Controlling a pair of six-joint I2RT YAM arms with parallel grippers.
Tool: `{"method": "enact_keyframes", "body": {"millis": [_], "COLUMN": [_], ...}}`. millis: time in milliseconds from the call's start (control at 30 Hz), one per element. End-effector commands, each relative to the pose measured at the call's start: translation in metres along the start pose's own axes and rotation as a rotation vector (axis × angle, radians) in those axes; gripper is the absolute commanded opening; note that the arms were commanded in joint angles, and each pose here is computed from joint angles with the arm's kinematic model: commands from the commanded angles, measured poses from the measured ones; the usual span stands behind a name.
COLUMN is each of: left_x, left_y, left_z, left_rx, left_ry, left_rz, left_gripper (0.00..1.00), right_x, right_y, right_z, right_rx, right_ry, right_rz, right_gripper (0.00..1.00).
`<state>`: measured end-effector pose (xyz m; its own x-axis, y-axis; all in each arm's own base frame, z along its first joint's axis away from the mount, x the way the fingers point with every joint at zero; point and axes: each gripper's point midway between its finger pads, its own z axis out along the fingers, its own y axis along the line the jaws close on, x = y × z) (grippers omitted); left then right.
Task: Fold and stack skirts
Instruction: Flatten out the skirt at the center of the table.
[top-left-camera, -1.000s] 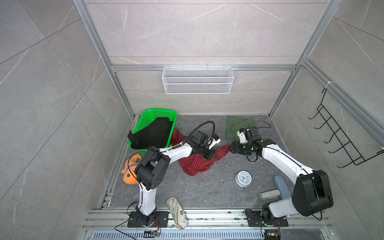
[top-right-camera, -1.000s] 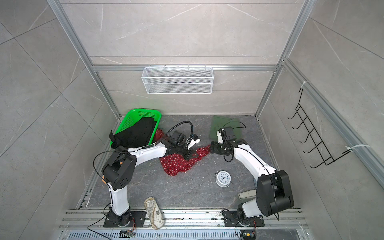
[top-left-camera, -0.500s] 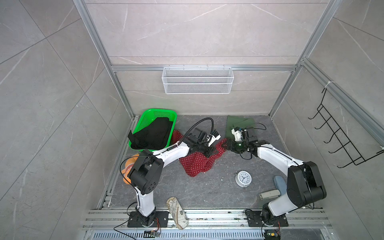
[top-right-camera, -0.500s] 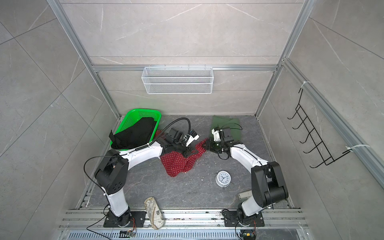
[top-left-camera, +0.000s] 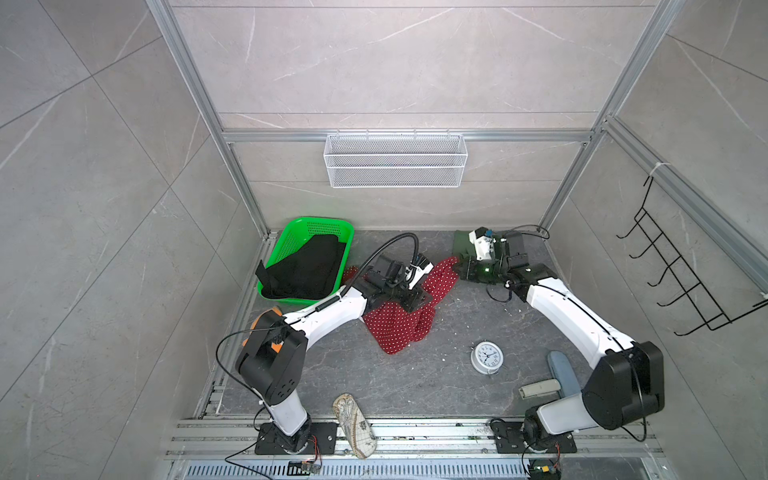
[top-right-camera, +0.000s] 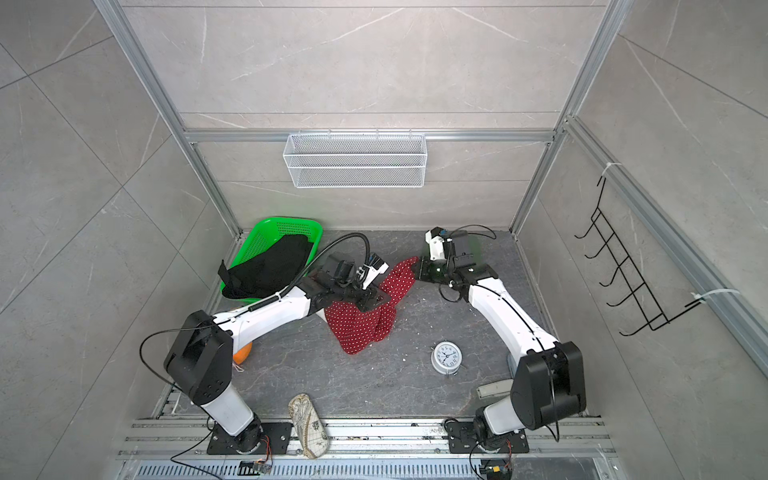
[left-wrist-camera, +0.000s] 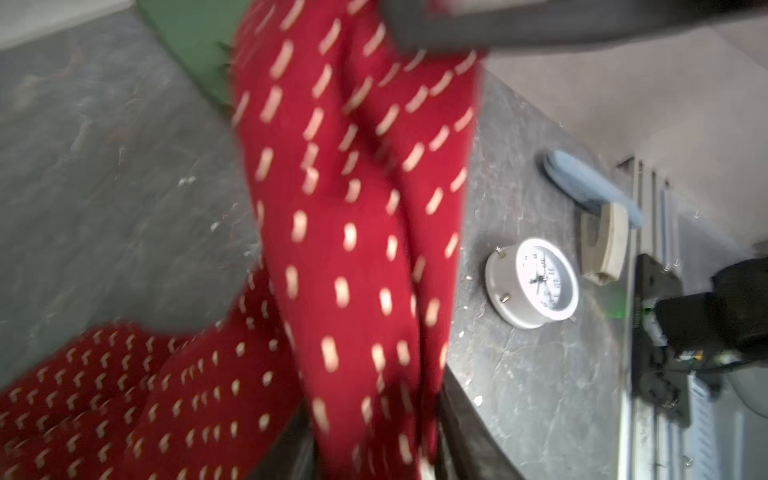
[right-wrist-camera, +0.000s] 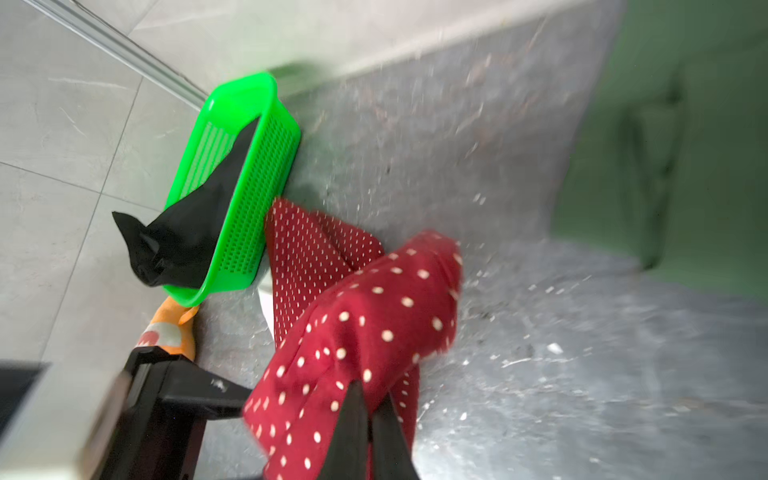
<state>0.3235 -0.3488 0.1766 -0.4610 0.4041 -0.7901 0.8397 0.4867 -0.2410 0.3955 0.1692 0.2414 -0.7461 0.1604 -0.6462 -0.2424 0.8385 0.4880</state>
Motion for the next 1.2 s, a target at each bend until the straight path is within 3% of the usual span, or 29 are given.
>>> {"method": "enact_keyframes", "body": {"millis": [0,67,167,300,400,800,1167], "left_x": [-0.019,-0.013,-0.003,0.018,0.037,0.085,0.113], "left_y": [0.024,0.032,0.032,0.004,-0.018,-0.041,-0.035], "left_z": [-0.027,-0.034,-0.045,-0.048,-0.037,0.049,0.087], "left_rx": [-0.13,-0.183,-0.213,-0.13,-0.101,-0.172,-0.176], "left_ry": [-0.085,-0.083,-0.071,-0.042,-0.022,0.021,0.102], "left_rz": [-0.004,-0.01,0.016,0.085,0.15,0.323,0.311], "left_gripper": [0.58,0.7,0.79,0.88,1.0,1.0,0.91], "right_x": [-0.012,-0.013,-0.013,-0.012,-0.012,-0.013,-0.012], "right_y": [-0.014,-0.019,-0.025,-0.029,-0.029,-0.027,-0.028], "right_z": [-0.031,-0.039,-0.047,-0.05,-0.051,-0.054,-0.058], "right_rx": [0.155,0.202,0.255,0.28,0.287,0.285,0.3], "right_ry": [-0.037,-0.038,-0.033,-0.027,-0.017,-0.011,-0.007], "right_rz": [-0.073,-0.086,-0.098,-0.111,-0.118,-0.125,-0.132], "right_gripper": [0.0,0.0,0.0,0.0,0.0,0.0,0.0]}}
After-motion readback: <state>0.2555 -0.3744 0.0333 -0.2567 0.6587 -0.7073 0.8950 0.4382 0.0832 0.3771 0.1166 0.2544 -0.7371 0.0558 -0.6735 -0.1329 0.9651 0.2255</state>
